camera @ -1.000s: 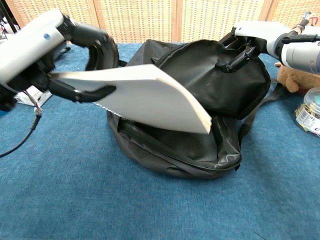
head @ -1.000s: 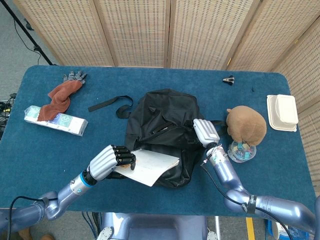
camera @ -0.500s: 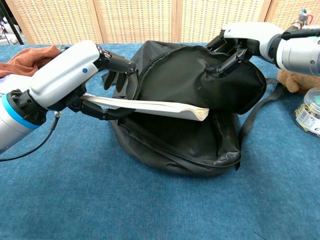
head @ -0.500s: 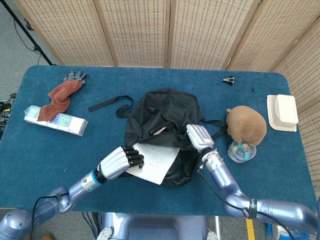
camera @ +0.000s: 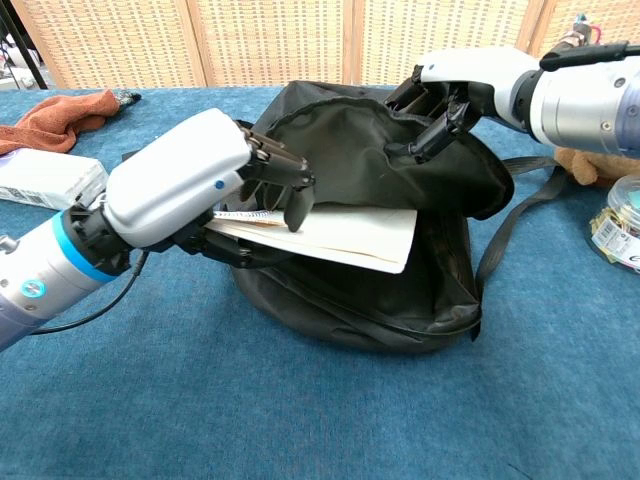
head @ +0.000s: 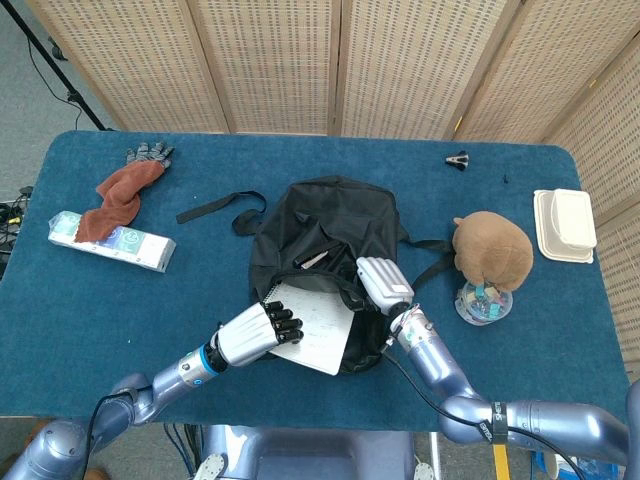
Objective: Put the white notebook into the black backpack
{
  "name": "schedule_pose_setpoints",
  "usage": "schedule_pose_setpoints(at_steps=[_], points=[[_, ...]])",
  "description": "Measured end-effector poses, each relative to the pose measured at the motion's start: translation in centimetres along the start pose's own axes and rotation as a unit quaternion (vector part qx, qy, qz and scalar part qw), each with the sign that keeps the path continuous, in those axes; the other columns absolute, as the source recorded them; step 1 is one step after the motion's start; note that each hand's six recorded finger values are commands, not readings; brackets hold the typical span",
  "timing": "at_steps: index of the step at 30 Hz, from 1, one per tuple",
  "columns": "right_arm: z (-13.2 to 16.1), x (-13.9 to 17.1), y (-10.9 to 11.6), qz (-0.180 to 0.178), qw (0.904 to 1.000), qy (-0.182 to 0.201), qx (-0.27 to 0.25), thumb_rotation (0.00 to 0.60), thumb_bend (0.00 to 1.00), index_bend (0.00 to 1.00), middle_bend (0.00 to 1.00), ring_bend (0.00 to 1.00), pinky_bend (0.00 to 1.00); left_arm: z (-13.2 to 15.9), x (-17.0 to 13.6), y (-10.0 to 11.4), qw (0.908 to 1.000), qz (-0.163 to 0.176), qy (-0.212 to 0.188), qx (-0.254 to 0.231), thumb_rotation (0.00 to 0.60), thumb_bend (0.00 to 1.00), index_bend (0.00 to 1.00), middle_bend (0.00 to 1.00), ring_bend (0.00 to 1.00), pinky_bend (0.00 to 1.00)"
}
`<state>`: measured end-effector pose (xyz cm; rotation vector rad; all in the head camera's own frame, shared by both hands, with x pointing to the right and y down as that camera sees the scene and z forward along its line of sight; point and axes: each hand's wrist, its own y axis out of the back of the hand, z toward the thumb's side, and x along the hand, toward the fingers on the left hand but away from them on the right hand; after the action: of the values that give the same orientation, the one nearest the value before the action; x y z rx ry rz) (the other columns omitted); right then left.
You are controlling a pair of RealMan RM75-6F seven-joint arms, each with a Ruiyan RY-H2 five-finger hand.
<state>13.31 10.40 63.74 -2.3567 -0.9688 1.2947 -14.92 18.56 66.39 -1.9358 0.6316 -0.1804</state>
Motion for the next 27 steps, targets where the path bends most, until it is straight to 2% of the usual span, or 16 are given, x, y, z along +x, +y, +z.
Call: schedule_pose_setpoints(at_steps=[5, 15, 27], points=[[0.6, 0.2, -0.3, 0.009, 0.9999, 0.003, -0.003, 0.6, 0.72, 0.61, 0.62, 0.62, 0.59, 0.1, 1.1, -0.6, 0.9997, -0.006, -0.005, 0.025, 0.6, 0.47, 0.79, 0.66, 0.62, 0.69], [1.4, 0.6, -0.1, 0.013, 0.9999, 0.011, 0.002, 0.6, 0.72, 0.61, 0.62, 0.62, 0.59, -0.5, 2.3, -2.3, 0.9975, -0.04, -0.001, 0.059, 0.6, 0.47, 0.8, 0.66, 0.62, 0.69], [1.3, 1.0, -0.3, 0.024, 0.9996, 0.013, -0.007, 0.6, 0.72, 0.61, 0.62, 0.62, 0.59, -0.5, 3.6, -4.6, 0.9946, -0.076, 0.007, 0.07, 0.6, 0.47, 0.8, 0.66, 0.61, 0.69]])
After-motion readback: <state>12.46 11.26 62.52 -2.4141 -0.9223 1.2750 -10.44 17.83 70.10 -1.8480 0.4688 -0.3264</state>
